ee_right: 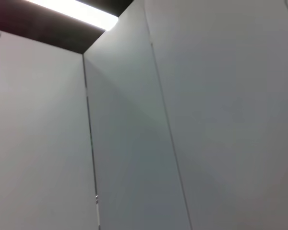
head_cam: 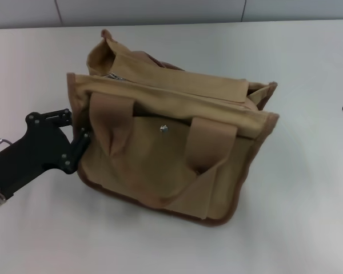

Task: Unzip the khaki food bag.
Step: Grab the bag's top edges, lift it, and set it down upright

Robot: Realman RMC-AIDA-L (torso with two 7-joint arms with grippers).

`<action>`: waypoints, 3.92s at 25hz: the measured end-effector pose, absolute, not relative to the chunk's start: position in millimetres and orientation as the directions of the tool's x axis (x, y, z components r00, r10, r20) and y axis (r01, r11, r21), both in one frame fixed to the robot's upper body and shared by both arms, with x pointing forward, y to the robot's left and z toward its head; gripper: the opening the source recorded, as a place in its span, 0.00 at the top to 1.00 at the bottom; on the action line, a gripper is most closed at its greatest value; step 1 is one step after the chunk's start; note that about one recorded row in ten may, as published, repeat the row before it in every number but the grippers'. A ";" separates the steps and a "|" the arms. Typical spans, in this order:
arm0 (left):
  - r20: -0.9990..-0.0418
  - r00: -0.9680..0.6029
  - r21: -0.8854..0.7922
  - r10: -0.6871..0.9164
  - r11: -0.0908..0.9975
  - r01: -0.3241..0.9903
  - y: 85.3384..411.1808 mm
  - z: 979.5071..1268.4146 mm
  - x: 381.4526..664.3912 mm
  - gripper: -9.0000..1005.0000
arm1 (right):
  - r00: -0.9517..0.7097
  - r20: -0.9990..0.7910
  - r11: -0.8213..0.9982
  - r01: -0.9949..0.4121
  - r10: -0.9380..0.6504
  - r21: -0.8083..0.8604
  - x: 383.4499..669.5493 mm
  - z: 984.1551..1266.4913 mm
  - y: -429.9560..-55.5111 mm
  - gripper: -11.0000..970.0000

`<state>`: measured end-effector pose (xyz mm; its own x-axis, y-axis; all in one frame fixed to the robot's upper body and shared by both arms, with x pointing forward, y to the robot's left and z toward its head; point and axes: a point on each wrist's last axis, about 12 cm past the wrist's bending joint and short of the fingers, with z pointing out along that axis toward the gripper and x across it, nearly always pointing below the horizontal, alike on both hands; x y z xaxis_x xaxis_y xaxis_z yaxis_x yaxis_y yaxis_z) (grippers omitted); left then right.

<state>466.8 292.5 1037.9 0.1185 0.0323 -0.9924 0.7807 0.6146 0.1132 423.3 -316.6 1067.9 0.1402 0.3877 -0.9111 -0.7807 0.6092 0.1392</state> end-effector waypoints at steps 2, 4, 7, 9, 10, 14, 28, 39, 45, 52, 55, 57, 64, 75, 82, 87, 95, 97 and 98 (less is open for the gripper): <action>-0.992 0.126 0.118 0.030 0.609 0.784 291.6 1039.4 468.5 0.81 | 0.142 -0.908 0.617 -0.774 0.395 0.147 424.0 1068.0 -317.2 0.18; -0.988 0.151 0.130 0.014 0.592 0.795 290.6 1044.4 470.2 0.84 | 0.148 -0.906 0.622 -0.769 0.398 0.148 424.0 1068.4 -318.1 0.18; -0.985 0.174 0.148 0.009 0.578 0.803 290.7 1049.1 472.9 0.87 | 0.156 -0.902 0.639 -0.753 0.403 0.155 427.7 1068.4 -318.4 0.18; -0.976 0.216 0.186 0.010 0.554 0.812 292.5 1058.3 478.2 0.90 | 0.159 -0.895 0.655 -0.736 0.416 0.174 433.5 1067.6 -316.2 0.18; -0.976 0.216 0.186 0.010 0.554 0.812 292.5 1058.3 478.2 0.91 | 0.161 -0.890 0.657 -0.731 0.426 0.182 436.8 1067.9 -314.3 0.18; -0.952 0.305 0.249 -0.033 0.499 0.830 293.2 1081.9 489.3 0.93 | 0.196 -0.863 0.658 -0.728 0.466 0.190 458.6 1075.7 -304.2 0.19; -0.911 0.401 0.341 -0.092 0.380 0.860 280.7 1117.5 512.4 0.93 | 0.066 -0.885 0.458 -0.872 0.460 0.174 522.8 1095.5 -230.6 0.20; -0.910 0.405 0.344 -0.092 0.378 0.859 278.3 1117.0 513.1 0.92 | 0.082 -0.899 0.343 -0.936 0.430 0.078 495.8 1085.8 -206.5 0.21; -0.910 0.403 0.348 -0.093 0.354 0.868 274.0 1117.1 513.9 0.92 | 0.072 -0.911 0.332 -0.940 0.407 0.074 502.4 1086.4 -198.2 0.22; -0.910 0.405 0.350 -0.092 0.352 0.868 273.4 1117.2 514.2 0.92 | 0.057 -0.937 0.325 -0.944 0.345 0.062 517.0 1087.0 -184.1 0.22; -0.908 0.409 0.355 -0.091 0.352 0.866 273.2 1117.2 514.2 0.92 | 0.051 -0.943 0.294 -0.954 0.328 0.051 518.4 1088.1 -178.8 0.34; -0.906 0.413 0.360 -0.090 0.347 0.866 272.4 1117.3 514.3 0.92 | 0.050 -0.945 0.280 -0.959 0.323 0.045 519.1 1088.9 -176.4 0.46; -0.897 0.433 0.385 -0.087 0.326 0.863 268.3 1118.1 515.5 0.91 | 0.012 -0.947 0.266 -0.961 0.321 0.078 524.7 1091.2 -172.9 0.49; -0.896 0.436 0.389 -0.090 0.315 0.866 266.9 1118.3 515.2 0.91 | -0.031 -0.957 0.258 -0.960 0.290 0.109 537.1 1094.2 -162.4 0.49; -0.895 0.436 0.387 -0.095 0.322 0.864 268.1 1117.8 513.1 0.91 | -0.054 -0.953 0.275 -0.951 0.299 0.140 533.8 1090.4 -171.9 0.50; -0.892 0.440 0.389 -0.099 0.327 0.861 268.3 1118.6 513.5 0.90 | -0.080 -0.952 0.301 -0.938 0.295 0.172 530.3 1085.2 -186.8 0.49; -0.887 0.450 0.397 -0.102 0.328 0.857 268.1 1121.3 515.4 0.90 | -0.048 -0.961 0.299 -0.945 0.272 0.131 521.9 1083.5 -204.2 0.48; -0.887 0.451 0.398 -0.101 0.329 0.856 268.5 1121.5 515.6 0.90 | 0.013 -0.963 0.314 -0.946 0.270 0.075 516.2 1083.5 -211.7 0.48; -0.886 0.452 0.399 -0.102 0.330 0.856 268.7 1121.6 515.7 0.90 | 0.058 -0.962 0.333 -0.942 0.266 0.036 513.1 1082.9 -215.4 0.48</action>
